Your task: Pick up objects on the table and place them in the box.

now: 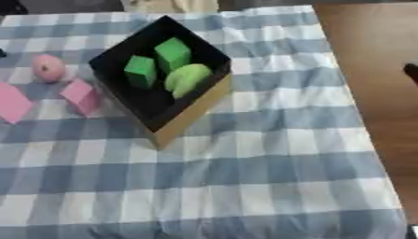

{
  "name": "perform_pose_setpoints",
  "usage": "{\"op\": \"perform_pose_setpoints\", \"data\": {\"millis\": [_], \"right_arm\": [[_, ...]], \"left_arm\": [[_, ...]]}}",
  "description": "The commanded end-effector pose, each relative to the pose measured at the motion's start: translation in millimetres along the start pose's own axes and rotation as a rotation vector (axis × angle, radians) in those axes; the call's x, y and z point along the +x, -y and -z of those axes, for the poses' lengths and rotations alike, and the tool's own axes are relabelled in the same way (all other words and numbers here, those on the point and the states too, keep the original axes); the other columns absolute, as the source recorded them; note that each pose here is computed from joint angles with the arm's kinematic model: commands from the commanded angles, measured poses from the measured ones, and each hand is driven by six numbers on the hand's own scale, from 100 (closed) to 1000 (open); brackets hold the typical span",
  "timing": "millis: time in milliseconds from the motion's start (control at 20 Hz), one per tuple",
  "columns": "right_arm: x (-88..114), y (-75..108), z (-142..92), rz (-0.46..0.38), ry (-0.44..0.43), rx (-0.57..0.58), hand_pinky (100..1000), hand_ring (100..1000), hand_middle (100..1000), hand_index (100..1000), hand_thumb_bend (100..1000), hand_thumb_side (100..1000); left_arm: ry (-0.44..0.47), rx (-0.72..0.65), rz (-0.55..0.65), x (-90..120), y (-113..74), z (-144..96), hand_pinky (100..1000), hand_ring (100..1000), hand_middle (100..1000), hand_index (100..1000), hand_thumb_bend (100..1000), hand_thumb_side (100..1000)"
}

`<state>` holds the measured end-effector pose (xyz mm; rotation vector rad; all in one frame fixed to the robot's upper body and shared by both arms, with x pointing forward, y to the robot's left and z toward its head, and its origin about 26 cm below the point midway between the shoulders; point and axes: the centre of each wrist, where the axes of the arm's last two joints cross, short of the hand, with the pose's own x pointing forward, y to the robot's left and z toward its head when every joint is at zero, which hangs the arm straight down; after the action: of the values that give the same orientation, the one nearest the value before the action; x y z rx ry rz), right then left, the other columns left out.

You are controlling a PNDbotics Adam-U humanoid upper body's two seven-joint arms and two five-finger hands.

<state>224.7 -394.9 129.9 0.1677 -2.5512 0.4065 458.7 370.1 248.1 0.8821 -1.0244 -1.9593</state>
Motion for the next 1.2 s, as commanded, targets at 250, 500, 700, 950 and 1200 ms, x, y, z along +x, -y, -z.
{"op": "perform_pose_setpoints", "data": {"millis": [250,500,700,950,1200], "right_arm": [[3,-0.5,8,-0.053,0.057,0.093,959,1000,459,999,100,523],[2,-1.9,9,-0.052,0.05,0.093,962,1000,455,1000,100,523],[1,-2.8,9,-0.053,0.042,0.093,964,1000,452,1000,100,523],[1,-3.3,8,-0.055,0.03,0.089,966,1000,451,1000,100,523],[1,-3.4,8,-0.056,0.025,0.084,966,1000,450,1000,100,523]], "left_arm": [[0.05,-0.114,0.047,-5,-5.8,5,947,944,926,975,822,185],[0.041,-0.128,0.026,-5,1.4,15,946,943,926,974,804,163],[0.042,-0.131,0.02,-6,5.6,18,927,929,886,946,734,107],[0.061,-0.111,0.001,-6,4.3,19,875,884,807,885,581,100],[0.069,-0.09,-0.006,-5,1.5,17,804,792,658,761,453,100]]}}
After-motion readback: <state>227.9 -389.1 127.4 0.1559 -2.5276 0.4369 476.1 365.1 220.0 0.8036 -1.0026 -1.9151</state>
